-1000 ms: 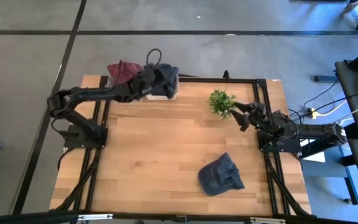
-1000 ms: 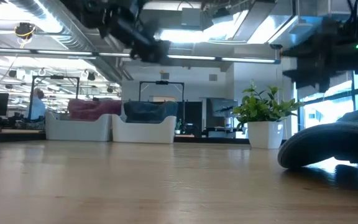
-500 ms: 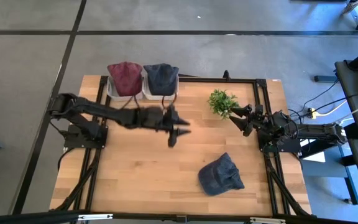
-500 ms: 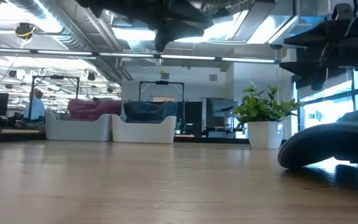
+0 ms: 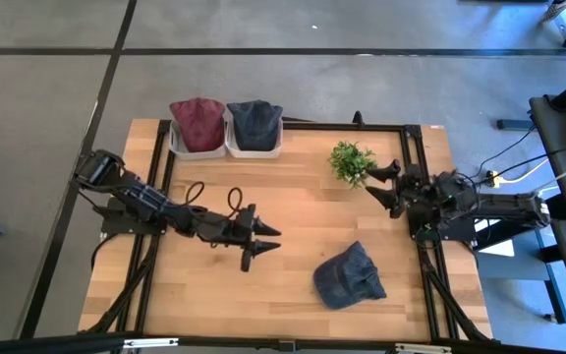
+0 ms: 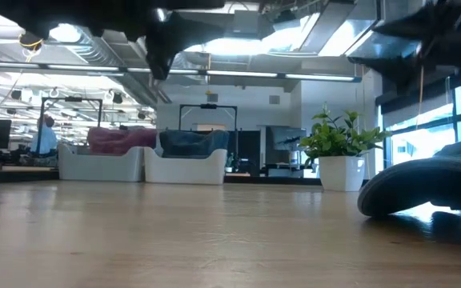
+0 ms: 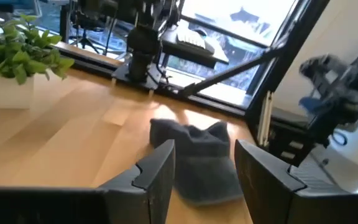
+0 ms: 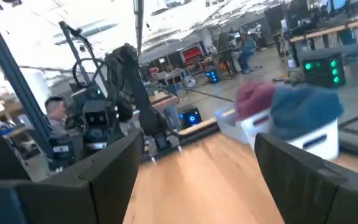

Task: Pick & Place hat
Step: Put the black cap into the white bin

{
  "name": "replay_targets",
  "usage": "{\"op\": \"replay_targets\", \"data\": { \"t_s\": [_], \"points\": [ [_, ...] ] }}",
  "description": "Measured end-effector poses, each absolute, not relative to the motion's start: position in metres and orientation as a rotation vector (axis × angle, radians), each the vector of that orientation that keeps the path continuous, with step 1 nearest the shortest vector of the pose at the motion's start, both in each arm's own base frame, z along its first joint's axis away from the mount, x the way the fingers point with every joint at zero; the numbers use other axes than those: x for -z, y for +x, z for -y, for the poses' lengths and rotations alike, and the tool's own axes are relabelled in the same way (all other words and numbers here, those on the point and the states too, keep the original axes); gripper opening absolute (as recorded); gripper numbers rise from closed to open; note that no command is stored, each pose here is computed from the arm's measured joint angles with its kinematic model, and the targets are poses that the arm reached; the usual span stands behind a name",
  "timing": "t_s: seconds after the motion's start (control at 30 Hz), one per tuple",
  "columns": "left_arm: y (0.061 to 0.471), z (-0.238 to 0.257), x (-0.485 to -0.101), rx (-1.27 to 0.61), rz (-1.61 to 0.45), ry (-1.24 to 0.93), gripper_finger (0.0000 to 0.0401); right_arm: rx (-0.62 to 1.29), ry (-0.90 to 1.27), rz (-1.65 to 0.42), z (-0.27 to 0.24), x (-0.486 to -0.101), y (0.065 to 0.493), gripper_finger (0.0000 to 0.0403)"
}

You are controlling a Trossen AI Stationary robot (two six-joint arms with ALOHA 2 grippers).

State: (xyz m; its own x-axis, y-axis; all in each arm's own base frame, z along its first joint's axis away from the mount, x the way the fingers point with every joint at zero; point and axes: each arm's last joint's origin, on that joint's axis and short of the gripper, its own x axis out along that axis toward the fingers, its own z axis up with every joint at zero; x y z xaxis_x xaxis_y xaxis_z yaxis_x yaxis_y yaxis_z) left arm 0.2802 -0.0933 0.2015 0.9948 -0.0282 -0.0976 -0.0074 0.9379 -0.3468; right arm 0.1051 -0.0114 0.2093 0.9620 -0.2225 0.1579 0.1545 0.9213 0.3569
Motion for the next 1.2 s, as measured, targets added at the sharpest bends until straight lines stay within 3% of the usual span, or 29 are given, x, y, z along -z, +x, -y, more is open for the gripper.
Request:
{"op": "replay_targets", "data": {
  "t_s": [0.17,0.33,0.5,0.77,1.2],
  "points": [
    [0.281,0.091,-0.202,-0.026,-0.084,-0.388,0.0159,0.226,0.323,0.04,0.012,-0.251,0.114,0.0314],
    [0.283,0.085,-0.205,-0.059,-0.05,-0.368,0.0162,0.331,0.457,-0.325,0.011,-0.273,0.131,0.0314],
    [0.284,0.08,-0.205,-0.071,-0.047,-0.368,0.0159,0.224,0.641,-0.641,-0.009,-0.283,0.15,0.0314],
    [0.286,0.073,-0.205,-0.093,-0.043,-0.361,0.016,0.161,0.861,-0.927,-0.066,-0.27,0.161,0.0314],
    [0.287,0.067,-0.205,-0.116,-0.042,-0.358,0.0161,0.439,1.095,-1.253,-0.15,-0.221,0.15,0.0314]
  ]
}}
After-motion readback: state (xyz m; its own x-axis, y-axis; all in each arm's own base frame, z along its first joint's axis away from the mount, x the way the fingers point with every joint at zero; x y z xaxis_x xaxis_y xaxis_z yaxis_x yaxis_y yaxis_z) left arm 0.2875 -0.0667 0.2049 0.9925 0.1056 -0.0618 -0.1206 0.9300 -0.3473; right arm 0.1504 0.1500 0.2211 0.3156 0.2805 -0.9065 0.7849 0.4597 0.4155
